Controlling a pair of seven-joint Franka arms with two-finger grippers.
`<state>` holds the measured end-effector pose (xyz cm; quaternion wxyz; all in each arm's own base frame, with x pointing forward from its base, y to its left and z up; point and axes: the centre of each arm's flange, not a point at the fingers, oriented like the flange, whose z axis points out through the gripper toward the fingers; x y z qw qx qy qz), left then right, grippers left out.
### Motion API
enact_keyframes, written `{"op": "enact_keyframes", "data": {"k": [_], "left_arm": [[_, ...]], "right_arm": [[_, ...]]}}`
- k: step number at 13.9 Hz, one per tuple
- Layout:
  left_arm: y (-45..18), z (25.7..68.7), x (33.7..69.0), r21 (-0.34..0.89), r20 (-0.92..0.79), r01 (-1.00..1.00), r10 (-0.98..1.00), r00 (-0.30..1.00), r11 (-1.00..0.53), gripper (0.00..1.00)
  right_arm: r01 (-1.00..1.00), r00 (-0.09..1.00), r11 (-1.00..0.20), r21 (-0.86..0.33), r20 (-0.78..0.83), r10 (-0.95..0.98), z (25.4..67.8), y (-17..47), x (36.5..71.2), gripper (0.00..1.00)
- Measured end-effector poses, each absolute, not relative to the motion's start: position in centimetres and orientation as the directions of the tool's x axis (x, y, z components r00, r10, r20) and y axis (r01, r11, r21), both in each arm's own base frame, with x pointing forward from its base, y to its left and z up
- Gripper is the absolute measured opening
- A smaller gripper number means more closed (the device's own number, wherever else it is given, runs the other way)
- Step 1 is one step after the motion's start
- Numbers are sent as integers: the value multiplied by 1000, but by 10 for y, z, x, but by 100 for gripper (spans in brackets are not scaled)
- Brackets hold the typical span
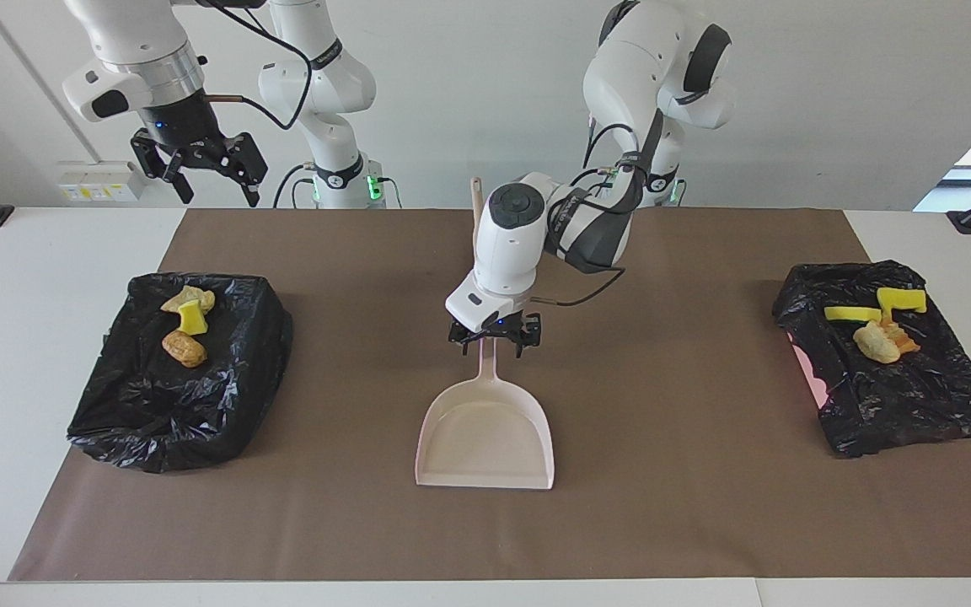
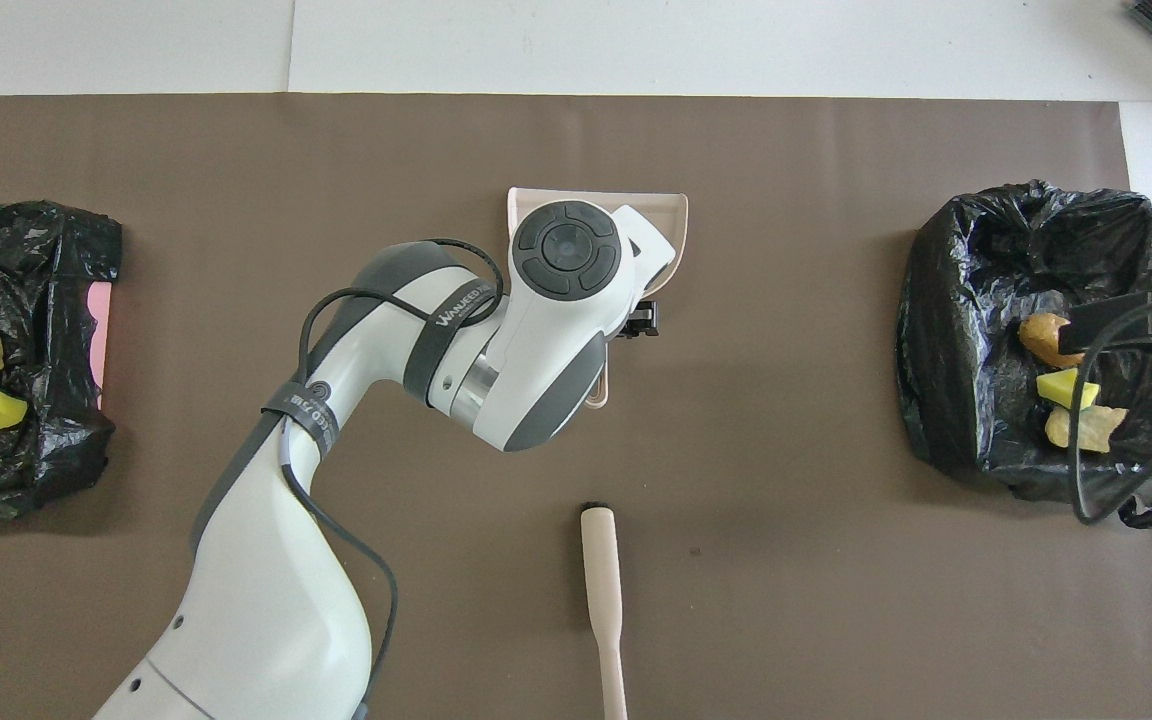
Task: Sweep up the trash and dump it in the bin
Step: 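Set the dustpan down on the table and withdraw the left gripper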
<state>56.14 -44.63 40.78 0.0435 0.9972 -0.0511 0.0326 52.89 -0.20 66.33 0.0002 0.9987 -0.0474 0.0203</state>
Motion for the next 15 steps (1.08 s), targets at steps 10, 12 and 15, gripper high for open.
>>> {"op": "enact_keyframes", "data": {"k": [10, 12, 15], "left_arm": [[-170, 597, 534, 41, 88, -269, -264, 960, -962, 100], [-134, 622, 531, 37, 78, -270, -267, 961, -962, 100], [-94, 662, 524, 35, 44, -282, -280, 959, -959, 100]], "right_arm": [[-111, 993, -994, -3, 36, -111, 662, -11, 529, 100], [-109, 993, -994, -6, 35, -109, 661, -11, 529, 100], [-118, 992, -993, -11, 34, -118, 661, -17, 529, 100]]}}
